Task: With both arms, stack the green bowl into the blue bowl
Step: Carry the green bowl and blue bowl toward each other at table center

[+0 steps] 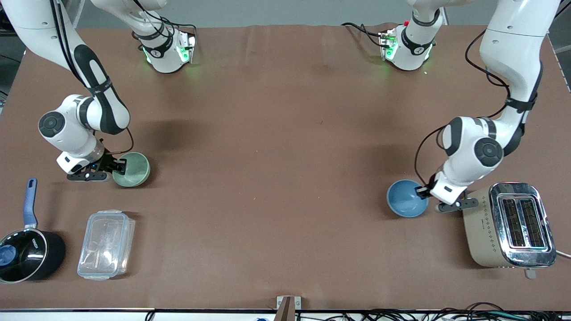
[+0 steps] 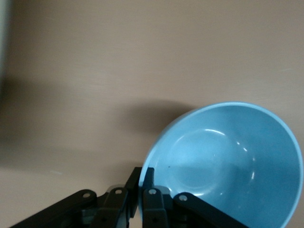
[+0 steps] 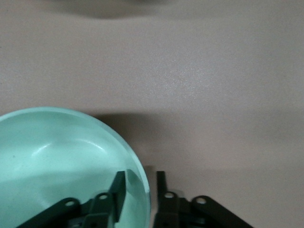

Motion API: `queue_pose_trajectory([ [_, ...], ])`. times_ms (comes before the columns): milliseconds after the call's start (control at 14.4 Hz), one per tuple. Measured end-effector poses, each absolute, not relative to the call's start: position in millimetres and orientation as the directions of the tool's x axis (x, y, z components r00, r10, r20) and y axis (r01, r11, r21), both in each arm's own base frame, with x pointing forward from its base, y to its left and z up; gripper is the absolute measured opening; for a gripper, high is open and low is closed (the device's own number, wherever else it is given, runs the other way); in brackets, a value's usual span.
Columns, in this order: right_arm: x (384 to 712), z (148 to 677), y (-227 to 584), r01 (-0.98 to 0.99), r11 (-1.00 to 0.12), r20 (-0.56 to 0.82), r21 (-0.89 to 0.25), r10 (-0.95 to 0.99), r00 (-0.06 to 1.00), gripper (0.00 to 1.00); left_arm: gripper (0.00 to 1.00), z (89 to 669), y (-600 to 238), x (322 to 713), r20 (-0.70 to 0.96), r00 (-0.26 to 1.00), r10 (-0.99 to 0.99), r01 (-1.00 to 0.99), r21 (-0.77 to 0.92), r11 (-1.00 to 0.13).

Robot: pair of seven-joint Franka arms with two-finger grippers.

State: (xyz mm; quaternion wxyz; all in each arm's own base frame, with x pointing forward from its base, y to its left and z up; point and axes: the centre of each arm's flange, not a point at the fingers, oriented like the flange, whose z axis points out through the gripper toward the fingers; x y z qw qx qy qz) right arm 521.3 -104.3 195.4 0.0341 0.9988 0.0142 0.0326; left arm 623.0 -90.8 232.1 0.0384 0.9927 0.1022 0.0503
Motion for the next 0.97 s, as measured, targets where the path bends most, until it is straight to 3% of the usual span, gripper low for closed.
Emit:
queue_pose_trajectory([
  [70, 522.0, 196.4, -103.7, 0.024, -0.997, 0.066, 0.067, 0.028, 0.997, 0.15, 0.06, 241.5, -122.6, 623.1, 0.091, 0.962, 0.258, 0.246, 0.124, -0.961],
  [139, 523.1, 200.6, -102.8, 0.023, -0.998, 0.064, 0.064, 0.027, 0.998, 0.11, 0.06, 251.4, -156.0, 621.5, 0.086, 0.948, 0.305, 0.289, 0.160, -0.944],
  [417, 531.8, 229.9, -100.5, 0.024, -0.999, -0.024, 0.029, 0.023, 0.999, 0.08, 0.06, 269.3, -291.9, 599.0, 0.047, 0.922, 0.384, 0.363, 0.245, -0.899],
  [765, 571.4, 363.6, -70.0, -0.008, -1.000, -0.167, -0.030, -0.002, 0.986, 0.06, 0.06, 239.5, -426.2, 551.9, -0.043, 0.906, 0.420, 0.415, 0.270, -0.869],
  [974, 588.4, 428.0, 4.8, -0.060, -0.997, -0.206, -0.051, -0.049, 0.977, 0.06, 0.06, 218.5, -470.7, 533.1, -0.073, 0.902, 0.426, 0.429, 0.268, -0.862],
])
